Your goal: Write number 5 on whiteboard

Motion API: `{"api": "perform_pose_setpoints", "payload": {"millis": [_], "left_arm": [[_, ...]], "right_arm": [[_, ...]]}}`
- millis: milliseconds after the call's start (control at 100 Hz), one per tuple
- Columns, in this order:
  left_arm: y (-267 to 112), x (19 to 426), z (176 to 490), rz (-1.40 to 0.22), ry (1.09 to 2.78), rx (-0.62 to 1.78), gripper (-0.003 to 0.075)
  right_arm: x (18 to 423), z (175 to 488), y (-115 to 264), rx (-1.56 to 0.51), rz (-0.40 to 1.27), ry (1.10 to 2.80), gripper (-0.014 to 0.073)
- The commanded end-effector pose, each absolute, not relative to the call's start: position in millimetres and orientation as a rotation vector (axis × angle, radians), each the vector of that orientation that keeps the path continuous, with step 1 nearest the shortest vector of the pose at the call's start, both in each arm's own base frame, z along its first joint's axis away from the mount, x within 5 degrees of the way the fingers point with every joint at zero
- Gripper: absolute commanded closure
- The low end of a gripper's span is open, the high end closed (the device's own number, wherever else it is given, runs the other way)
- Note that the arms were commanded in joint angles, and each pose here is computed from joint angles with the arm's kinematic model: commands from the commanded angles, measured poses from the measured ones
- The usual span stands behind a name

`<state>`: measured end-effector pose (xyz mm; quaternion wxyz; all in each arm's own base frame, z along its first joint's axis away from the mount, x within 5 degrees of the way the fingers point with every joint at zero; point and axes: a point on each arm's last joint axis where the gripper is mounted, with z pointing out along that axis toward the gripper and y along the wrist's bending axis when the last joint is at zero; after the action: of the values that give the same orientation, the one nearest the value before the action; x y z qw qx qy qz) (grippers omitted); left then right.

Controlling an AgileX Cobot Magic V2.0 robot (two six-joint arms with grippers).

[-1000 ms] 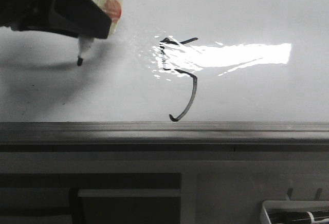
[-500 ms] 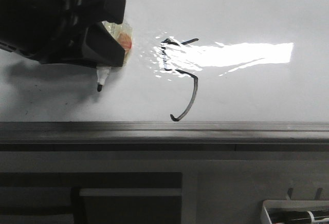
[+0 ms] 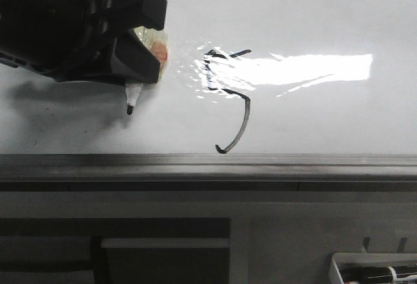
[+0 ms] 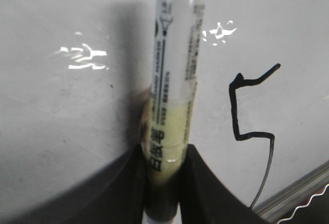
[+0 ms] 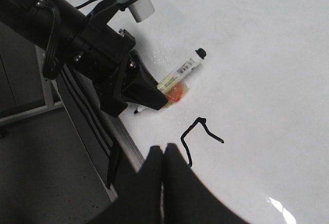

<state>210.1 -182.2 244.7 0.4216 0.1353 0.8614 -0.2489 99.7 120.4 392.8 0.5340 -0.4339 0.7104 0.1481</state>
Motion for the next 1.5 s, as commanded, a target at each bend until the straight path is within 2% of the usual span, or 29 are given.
{"api": "perform_pose_setpoints", "payload": {"millis": [0,340,390,540,590,900,950,1090,1190,1490], "left_arm": [[-167,230,253,-0.457,2.038,0.177,0.0741],[-168,230,251,-0.459,2.047,0.181,0.0724],[-168,230,251,-0.459,2.047,0.181,0.0685],[-168,230,251,-0.457,2.045,0.180,0.0495],[-168,230,251,-0.457,2.045,0.180,0.0457],[-168,230,251,-0.457,2.045,0.180,0.0416],[-168,230,251,-0.457,2.045,0.180,0.0371],[-169,230,256,-0.469,2.031,0.175,0.0178],[-167,225,267,-0.508,2.007,0.182,0.0106],[-141,177,339,-0.682,1.750,0.197,0.0106]], "right_arm": [[100,409,118,-0.988,0.366,1.609,0.0656],[100,409,118,-0.988,0.366,1.609,0.0656],[100,409,118,-0.988,0.366,1.609,0.0656],[100,409,118,-0.988,0.366,1.609,0.0656],[100,409,118,-0.988,0.366,1.609,0.0656],[100,409,118,-0.988,0.366,1.609,0.0656],[100,409,118,-0.988,0.366,1.609,0.0656],[100,409,119,-0.985,0.369,1.602,0.0656],[99,412,119,-0.974,0.380,1.577,0.0656],[96,413,113,-0.970,0.377,1.580,0.0656]]}}
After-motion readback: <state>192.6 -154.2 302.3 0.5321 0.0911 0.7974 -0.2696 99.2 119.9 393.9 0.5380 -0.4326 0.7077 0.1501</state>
